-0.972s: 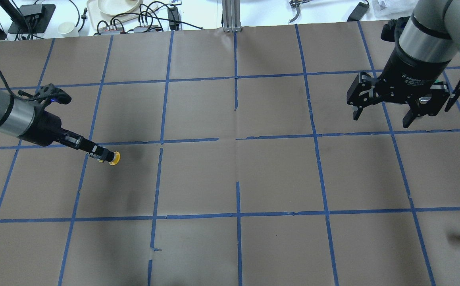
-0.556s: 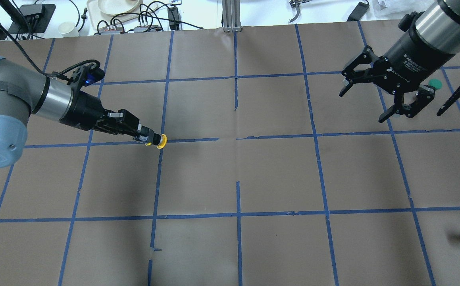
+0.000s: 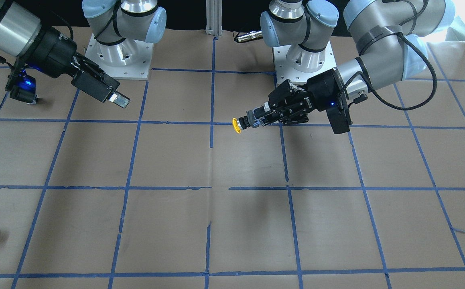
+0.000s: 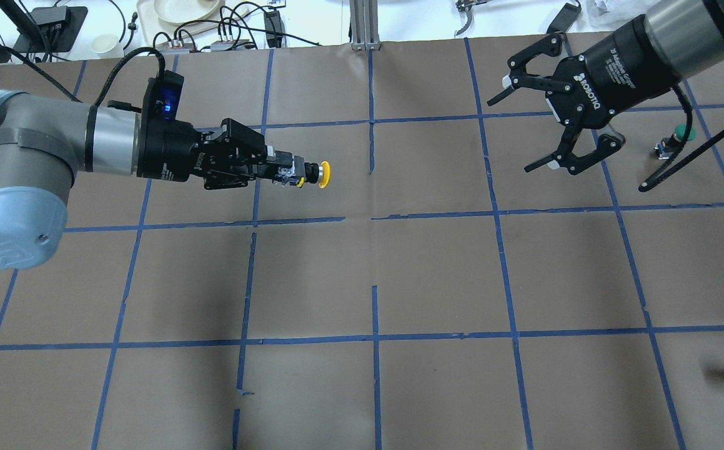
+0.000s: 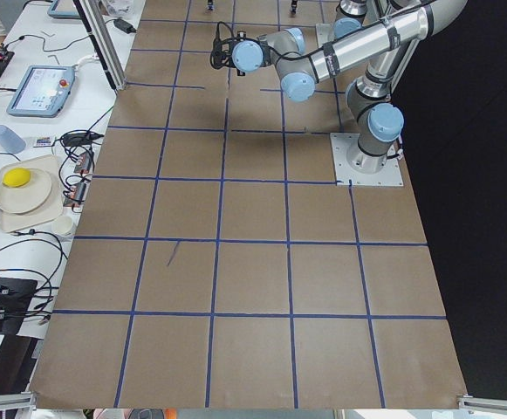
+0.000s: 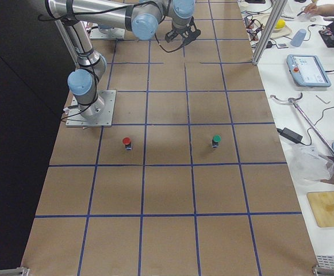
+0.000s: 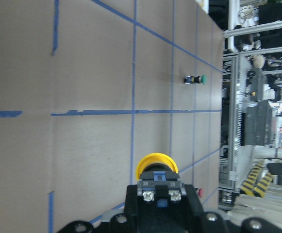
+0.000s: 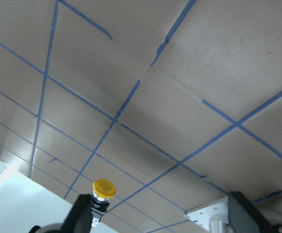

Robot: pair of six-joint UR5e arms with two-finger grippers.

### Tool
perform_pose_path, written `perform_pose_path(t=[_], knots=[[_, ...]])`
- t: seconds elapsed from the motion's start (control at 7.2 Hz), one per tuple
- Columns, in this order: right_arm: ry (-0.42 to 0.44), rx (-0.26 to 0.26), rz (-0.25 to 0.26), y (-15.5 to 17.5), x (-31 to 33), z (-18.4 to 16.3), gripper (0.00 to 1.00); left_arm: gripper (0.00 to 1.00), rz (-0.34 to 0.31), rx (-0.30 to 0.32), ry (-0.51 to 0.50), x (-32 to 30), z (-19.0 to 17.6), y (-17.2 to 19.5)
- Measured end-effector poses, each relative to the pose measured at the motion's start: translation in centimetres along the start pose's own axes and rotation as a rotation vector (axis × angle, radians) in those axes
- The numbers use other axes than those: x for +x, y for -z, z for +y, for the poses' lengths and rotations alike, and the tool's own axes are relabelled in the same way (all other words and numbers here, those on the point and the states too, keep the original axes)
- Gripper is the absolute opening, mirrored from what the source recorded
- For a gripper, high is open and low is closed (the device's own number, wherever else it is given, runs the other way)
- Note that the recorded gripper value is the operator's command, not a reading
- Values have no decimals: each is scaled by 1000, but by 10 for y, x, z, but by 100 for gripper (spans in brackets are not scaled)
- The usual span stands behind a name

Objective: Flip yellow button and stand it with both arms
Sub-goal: 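Lift the yellow button with the left gripper while the right gripper approaches, then close the right gripper on the yellow button cap held by the left gripper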

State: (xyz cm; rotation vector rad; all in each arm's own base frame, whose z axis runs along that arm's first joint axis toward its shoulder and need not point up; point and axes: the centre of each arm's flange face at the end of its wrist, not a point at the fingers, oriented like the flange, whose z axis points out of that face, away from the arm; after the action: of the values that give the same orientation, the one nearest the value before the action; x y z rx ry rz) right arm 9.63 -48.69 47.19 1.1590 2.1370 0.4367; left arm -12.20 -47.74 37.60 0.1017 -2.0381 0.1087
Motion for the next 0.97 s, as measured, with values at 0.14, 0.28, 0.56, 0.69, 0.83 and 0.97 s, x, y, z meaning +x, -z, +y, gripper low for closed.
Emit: perform_pose_path(t=[0.14,0.28,0.56,0.69,0.83,0.97], knots=[[-54,-59,-44,-11,-2,6,99,13,80,2,17,13,3,-7],[-53,-95,-60,-30,-4,12,100,13,147,-8,30,25,6,-16],[-70,-92,-79,-61,-8,18,100,13,239,-27,49,38,9,-29],[-99,-77,-98,-64,-11,19,100,13,261,-29,57,39,8,-31],[-118,-78,-112,-64,-12,23,100,13,271,-29,61,40,8,-31],[-129,-105,-120,-68,-14,33,100,13,284,-28,64,41,8,-31]])
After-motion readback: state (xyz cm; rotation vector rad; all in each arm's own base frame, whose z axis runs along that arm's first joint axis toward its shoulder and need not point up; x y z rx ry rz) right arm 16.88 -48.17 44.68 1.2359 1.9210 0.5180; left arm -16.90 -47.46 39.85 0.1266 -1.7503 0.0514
